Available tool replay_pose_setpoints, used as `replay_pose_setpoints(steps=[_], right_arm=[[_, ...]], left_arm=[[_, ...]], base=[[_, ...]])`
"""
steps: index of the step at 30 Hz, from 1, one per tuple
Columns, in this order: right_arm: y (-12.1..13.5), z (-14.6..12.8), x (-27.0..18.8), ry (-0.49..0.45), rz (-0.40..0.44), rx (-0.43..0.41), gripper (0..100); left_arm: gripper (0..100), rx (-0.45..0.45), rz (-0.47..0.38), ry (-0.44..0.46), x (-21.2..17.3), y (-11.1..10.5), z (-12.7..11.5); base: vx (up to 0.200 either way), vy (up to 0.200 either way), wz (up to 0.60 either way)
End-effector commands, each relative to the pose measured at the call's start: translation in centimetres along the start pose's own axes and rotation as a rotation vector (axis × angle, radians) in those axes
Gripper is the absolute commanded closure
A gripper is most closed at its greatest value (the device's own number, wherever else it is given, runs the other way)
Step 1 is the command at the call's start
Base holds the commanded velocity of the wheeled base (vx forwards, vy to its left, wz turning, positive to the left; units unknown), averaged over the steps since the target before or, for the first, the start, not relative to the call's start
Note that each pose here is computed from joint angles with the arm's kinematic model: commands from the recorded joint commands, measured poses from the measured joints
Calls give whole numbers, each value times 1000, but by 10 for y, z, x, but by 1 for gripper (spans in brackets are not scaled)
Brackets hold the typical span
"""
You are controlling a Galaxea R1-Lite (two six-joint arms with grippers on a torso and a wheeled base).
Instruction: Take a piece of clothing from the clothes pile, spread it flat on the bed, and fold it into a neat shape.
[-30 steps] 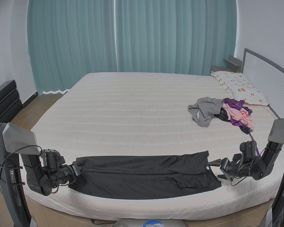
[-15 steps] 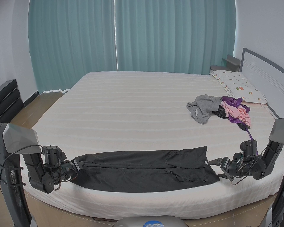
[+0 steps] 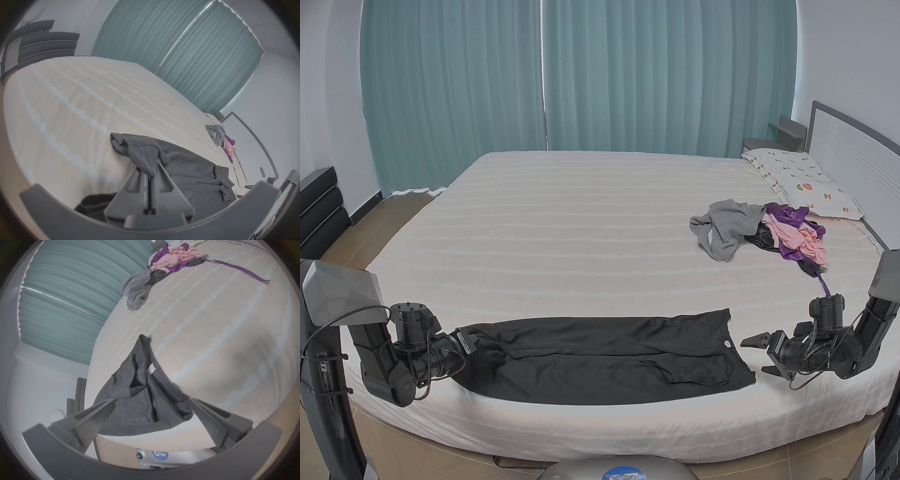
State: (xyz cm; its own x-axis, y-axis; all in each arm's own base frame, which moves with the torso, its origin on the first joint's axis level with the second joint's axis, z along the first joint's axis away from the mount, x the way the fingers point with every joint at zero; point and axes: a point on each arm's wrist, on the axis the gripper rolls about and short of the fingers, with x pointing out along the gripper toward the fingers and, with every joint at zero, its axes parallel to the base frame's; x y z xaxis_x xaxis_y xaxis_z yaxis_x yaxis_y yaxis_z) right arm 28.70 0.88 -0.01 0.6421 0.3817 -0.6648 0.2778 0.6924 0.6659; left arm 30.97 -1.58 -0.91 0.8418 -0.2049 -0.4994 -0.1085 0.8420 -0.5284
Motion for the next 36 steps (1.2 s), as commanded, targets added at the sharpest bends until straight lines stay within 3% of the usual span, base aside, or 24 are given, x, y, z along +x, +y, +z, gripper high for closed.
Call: replay_pose_setpoints(steps=[1, 7, 20, 30, 36], right_arm=[[0, 1, 0, -3, 0, 0, 0], [1, 1, -1, -4, 3, 0, 0], [3, -2, -1, 4, 5, -7, 0], [3, -3, -1, 6, 7, -11, 0], [3, -3, -1, 7, 6, -10, 0]], left_arm=[[100, 16, -22, -17, -2, -11, 3], [100, 55, -51, -40, -6, -36, 1], [100, 133, -122, 9, -6, -91, -15], [100, 171, -170, 102, 11, -144, -27], [100, 187, -154, 135, 25, -170, -34]], base=[[0, -200, 0], [0, -200, 0], [0, -200, 0], [0, -200, 0], [0, -200, 0]])
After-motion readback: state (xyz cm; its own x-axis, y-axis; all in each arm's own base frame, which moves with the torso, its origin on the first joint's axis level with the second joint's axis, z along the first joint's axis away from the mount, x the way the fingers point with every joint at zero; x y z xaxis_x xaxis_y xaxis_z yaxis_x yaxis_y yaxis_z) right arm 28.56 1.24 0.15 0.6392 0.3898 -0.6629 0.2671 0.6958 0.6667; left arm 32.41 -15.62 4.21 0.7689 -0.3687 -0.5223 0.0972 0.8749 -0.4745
